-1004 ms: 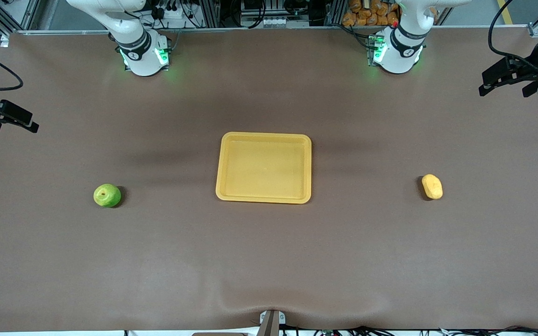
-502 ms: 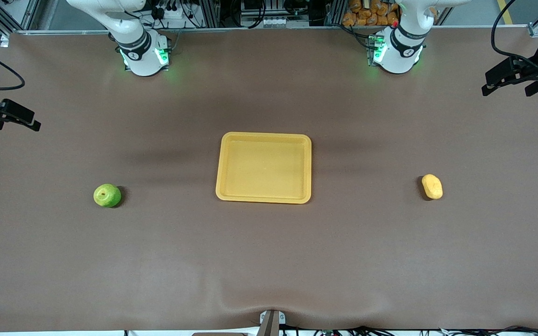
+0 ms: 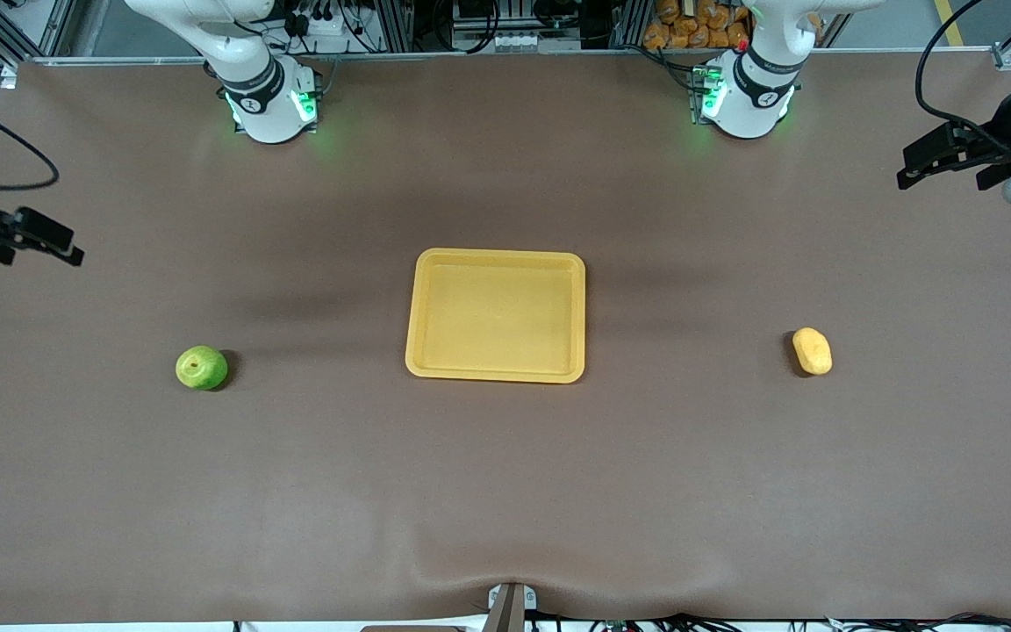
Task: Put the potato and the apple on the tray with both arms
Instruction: 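Lower the right gripper onto the green apple while the left gripper approaches the potato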
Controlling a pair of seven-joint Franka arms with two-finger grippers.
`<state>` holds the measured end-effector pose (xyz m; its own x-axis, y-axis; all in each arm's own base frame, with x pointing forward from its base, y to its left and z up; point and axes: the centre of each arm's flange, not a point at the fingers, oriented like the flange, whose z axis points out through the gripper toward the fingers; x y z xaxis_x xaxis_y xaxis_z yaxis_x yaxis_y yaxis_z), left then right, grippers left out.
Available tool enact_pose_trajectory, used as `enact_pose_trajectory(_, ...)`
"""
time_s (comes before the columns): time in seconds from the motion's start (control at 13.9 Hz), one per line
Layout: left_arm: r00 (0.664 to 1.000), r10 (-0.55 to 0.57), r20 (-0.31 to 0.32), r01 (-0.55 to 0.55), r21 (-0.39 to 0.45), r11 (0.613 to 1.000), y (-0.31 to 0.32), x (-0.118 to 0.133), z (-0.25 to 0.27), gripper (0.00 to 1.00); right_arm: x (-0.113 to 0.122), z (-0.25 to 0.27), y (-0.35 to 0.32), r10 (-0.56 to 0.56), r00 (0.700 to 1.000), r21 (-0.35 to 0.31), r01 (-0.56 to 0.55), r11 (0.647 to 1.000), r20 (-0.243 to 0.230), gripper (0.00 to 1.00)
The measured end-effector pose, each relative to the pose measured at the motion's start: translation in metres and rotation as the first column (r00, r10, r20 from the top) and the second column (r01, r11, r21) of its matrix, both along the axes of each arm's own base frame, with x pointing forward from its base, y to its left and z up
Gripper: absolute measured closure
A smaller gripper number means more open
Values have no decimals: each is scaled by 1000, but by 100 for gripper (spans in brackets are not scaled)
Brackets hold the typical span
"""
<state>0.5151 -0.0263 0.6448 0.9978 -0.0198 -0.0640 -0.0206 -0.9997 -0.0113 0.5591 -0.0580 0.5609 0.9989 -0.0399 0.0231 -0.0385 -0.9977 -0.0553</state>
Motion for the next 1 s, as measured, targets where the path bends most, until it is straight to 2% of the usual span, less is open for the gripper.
enact_pose_trajectory(0.22,999,15,-33,-15,1,1000,8,3,-16,0,13,-66,-6,43,998,-15,-42,999,54,0)
enact_pose_trajectory(0.36,998,26,-59,-26,3,1000,13,5,-30,0,12,-106,-10,47,997,-23,-46,999,69,0)
enact_pose_trajectory(0.65,991,84,-107,-84,5,996,41,14,-80,0,19,-174,-11,51,998,-25,-50,998,31,0)
enact_pose_trajectory(1.0,991,97,-88,-97,3,995,49,21,-146,0,35,-265,-7,58,998,-30,-58,998,-10,0)
